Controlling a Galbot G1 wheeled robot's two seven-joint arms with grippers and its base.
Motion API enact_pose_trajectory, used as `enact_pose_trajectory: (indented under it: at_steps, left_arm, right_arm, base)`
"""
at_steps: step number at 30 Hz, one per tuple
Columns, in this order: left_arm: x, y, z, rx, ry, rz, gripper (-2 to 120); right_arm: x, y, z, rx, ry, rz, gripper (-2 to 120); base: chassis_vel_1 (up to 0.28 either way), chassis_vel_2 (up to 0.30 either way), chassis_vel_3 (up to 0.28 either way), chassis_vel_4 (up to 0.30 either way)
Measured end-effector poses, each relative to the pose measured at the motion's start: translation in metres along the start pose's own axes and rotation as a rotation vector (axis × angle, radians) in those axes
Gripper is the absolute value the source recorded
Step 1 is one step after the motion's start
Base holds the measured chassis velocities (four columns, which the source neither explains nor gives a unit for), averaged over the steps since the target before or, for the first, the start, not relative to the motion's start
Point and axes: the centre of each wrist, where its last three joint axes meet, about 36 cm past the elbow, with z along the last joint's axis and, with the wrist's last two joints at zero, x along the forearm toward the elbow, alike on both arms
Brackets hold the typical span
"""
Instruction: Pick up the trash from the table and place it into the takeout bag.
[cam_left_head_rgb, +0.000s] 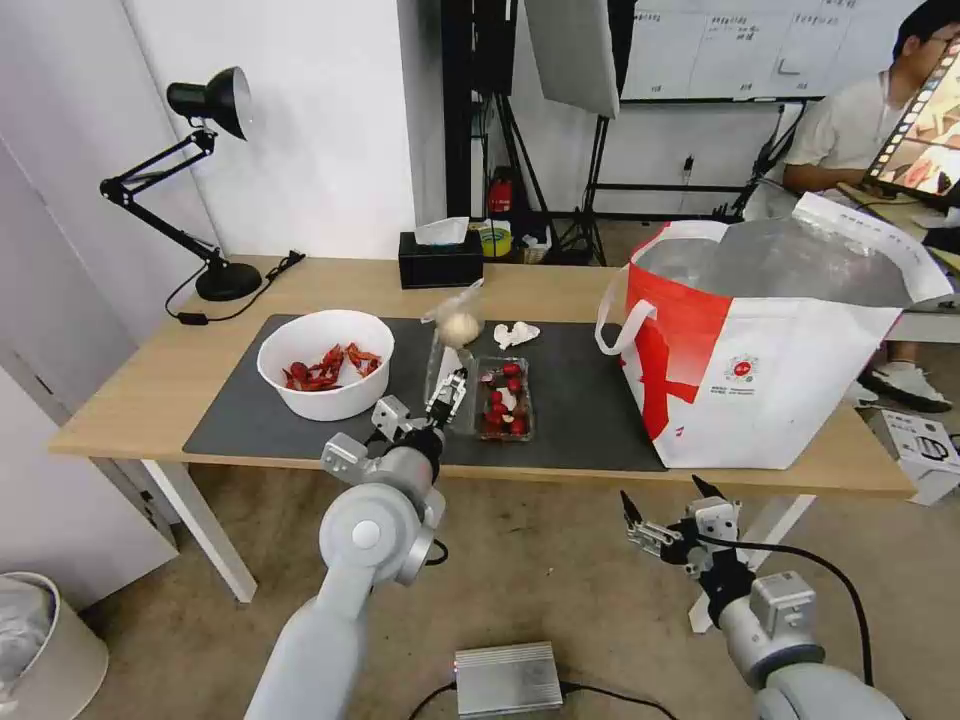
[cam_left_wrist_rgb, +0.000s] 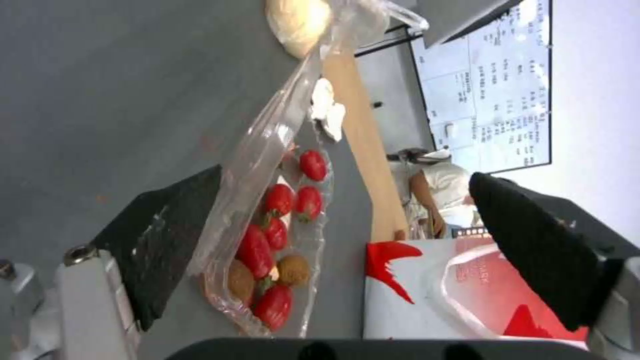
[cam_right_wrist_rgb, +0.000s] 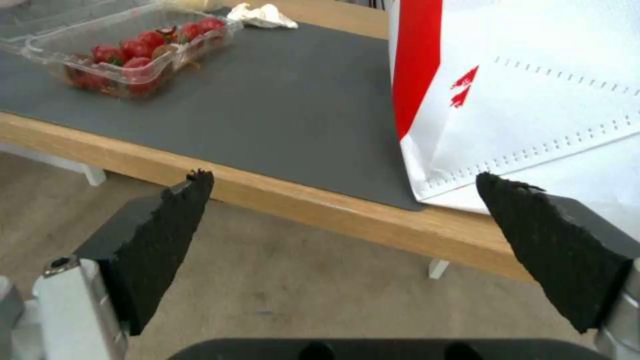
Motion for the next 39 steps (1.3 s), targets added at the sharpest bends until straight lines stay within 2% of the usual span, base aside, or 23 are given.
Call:
enact_pose_trajectory:
  at_steps: [12, 39]
  left_arm:
    - [-0.001, -0.002, 0.0, -0.011, 0.008, 0.028, 100]
    - [-0.006, -0.018, 0.029, -0.073, 0.108, 0.095, 100]
  right_arm:
    - [0.0, 0.0, 0.0, 0.0, -0.002, 0.001, 100]
    - [0.005, -0.001, 0.003, 0.001, -0.003, 0.026, 100]
  base:
    - [0.0, 0.0, 0.0, 0.0]
    - [0.0, 0.0, 0.0, 0.0]
